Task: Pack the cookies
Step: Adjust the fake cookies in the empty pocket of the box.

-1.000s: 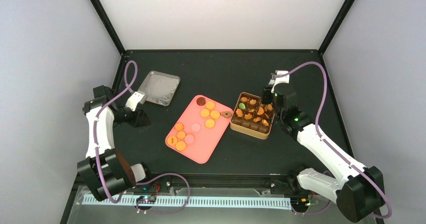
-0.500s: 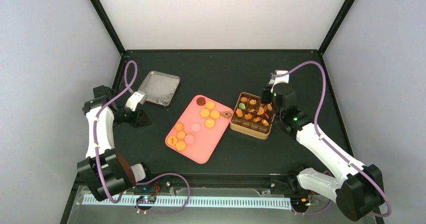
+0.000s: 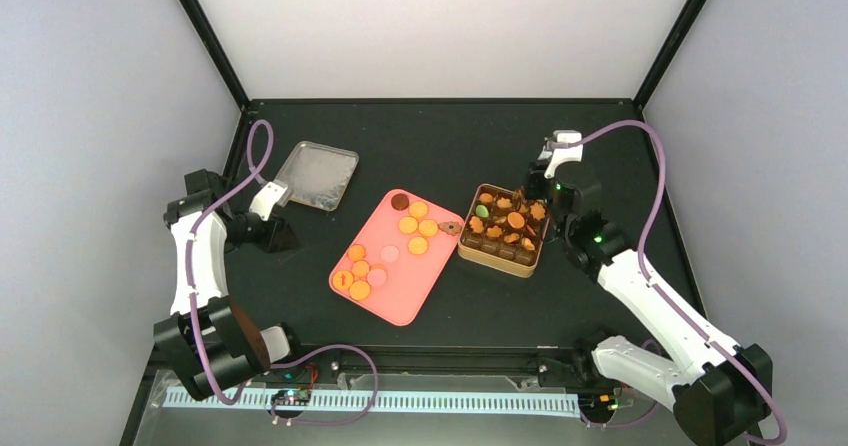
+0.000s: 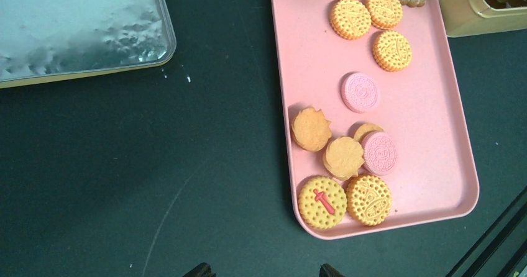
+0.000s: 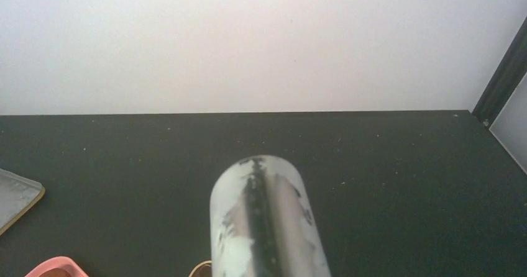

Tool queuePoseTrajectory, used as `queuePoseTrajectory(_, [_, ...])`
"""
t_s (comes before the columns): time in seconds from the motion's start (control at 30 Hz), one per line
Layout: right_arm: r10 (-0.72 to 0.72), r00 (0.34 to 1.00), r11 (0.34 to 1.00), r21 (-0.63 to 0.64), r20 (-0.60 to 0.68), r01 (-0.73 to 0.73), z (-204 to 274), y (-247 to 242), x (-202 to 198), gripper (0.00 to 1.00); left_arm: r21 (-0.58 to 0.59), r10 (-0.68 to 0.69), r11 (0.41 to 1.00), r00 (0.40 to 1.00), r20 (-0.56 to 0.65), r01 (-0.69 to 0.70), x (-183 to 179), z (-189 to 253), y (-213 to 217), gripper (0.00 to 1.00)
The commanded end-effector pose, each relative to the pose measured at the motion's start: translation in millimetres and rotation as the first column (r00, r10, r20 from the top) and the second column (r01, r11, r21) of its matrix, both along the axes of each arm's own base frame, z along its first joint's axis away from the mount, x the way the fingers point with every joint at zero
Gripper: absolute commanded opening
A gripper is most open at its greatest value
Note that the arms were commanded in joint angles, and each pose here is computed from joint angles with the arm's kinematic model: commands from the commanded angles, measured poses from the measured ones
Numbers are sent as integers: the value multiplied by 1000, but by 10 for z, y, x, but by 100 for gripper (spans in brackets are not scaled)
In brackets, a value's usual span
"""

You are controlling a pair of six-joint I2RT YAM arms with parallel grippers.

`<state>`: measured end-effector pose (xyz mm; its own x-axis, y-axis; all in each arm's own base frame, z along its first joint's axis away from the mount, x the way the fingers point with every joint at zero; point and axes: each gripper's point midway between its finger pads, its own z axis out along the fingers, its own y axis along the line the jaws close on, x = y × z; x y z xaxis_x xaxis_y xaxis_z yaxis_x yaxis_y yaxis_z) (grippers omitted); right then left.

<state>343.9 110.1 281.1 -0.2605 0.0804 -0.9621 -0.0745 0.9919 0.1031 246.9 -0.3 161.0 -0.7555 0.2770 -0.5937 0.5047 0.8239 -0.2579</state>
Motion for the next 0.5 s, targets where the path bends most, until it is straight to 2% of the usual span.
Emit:
queuePoseTrajectory(0.0, [0,999,1000,8,43,0,154,14,12,18,-6,-16,1000,999,36,16,24,127,-22,46])
queuePoseTrajectory(0.1, [29,1000,999,14,7,-29,44,96,56,24,-4,-16,1000,999,35,16,20,125,-20,46])
queuePoseTrajectory(0.47, [11,998,1000,-6,-65,-11,-287,113,129,31,-3,-16,1000,999,32,16,17,113,-18,45])
